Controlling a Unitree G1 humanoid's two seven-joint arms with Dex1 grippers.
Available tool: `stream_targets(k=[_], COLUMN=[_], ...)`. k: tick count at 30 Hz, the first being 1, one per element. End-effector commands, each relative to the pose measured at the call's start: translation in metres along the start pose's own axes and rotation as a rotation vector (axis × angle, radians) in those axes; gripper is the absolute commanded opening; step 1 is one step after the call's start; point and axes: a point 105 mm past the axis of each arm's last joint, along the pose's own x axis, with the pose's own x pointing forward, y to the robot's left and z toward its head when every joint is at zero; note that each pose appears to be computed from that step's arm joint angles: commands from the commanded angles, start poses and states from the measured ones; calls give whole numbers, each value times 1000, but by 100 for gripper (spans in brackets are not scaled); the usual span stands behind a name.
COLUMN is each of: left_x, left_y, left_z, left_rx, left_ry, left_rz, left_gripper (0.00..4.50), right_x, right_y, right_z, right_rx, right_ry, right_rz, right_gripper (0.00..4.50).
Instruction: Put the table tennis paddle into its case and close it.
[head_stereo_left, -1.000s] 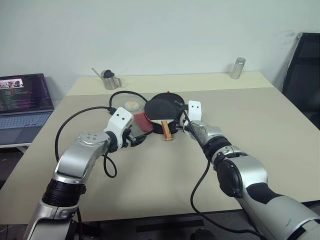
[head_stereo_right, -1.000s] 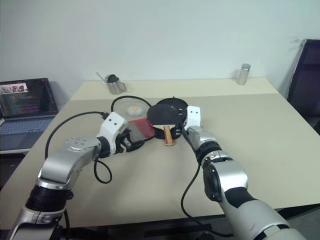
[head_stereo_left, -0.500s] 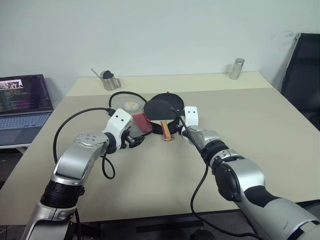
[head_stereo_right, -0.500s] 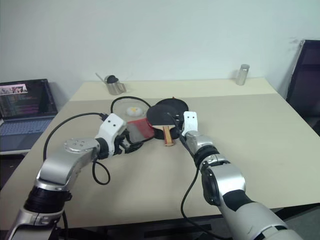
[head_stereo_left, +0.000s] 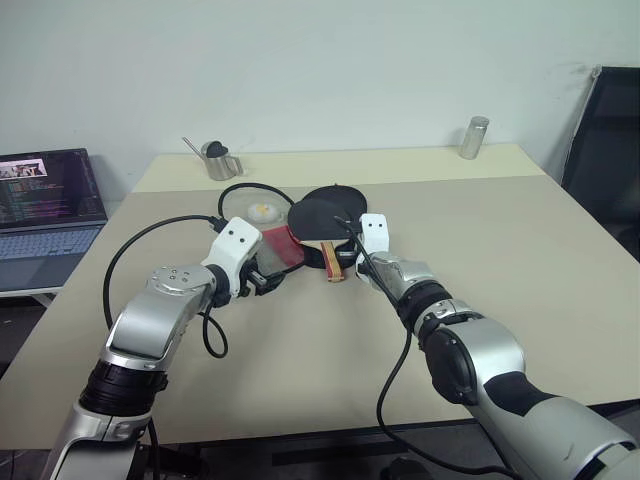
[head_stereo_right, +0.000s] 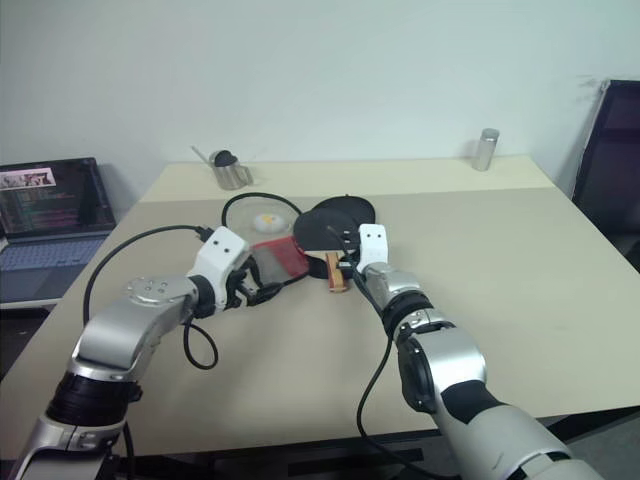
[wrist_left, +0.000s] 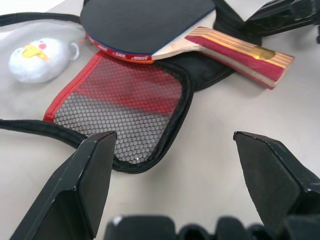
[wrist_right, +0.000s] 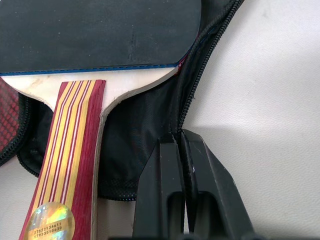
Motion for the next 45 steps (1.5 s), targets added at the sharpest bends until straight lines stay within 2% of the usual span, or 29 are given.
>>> stream_targets(k=[1, 4, 8, 13, 16, 21, 31, 36, 40, 45], left_x=[-5, -4, -6, -6, -3, 1, 3, 5, 5, 5], left_y=[9, 10, 21, 26, 28, 25, 26, 24, 23, 24], left_z=[12, 11, 4, 4, 2, 6, 7, 6, 5, 5], left_rx=[27, 28, 48, 45, 46, 53, 65, 63, 62, 64], left_ry=[-45, -41, -12, -15, -11, -18, -18, -18, -15, -14], left_rz=[37, 37, 57, 59, 63, 45, 35, 26, 24, 25], left_gripper=[411, 411, 411, 411, 411, 411, 411, 411, 411, 411], right_x=[-2, -4, -10, -35, -48, -67, -101, -101, -104, -109], right_y=[10, 7, -2, -11, -19, -30, -74, -79, -66, -65], right_z=[14, 15, -4, -23, -30, -33, -45, -33, -18, -4], right_rx=[-20, -48, -152, -226, -251, -287, -440, -422, -374, -325], right_ry=[-26, -17, 72, 127, 140, 160, 245, 218, 163, 131], right_rz=[52, 73, 179, 283, 285, 311, 344, 325, 353, 332], right_gripper=[2, 2, 2, 2, 2, 2, 2, 2, 92, 257])
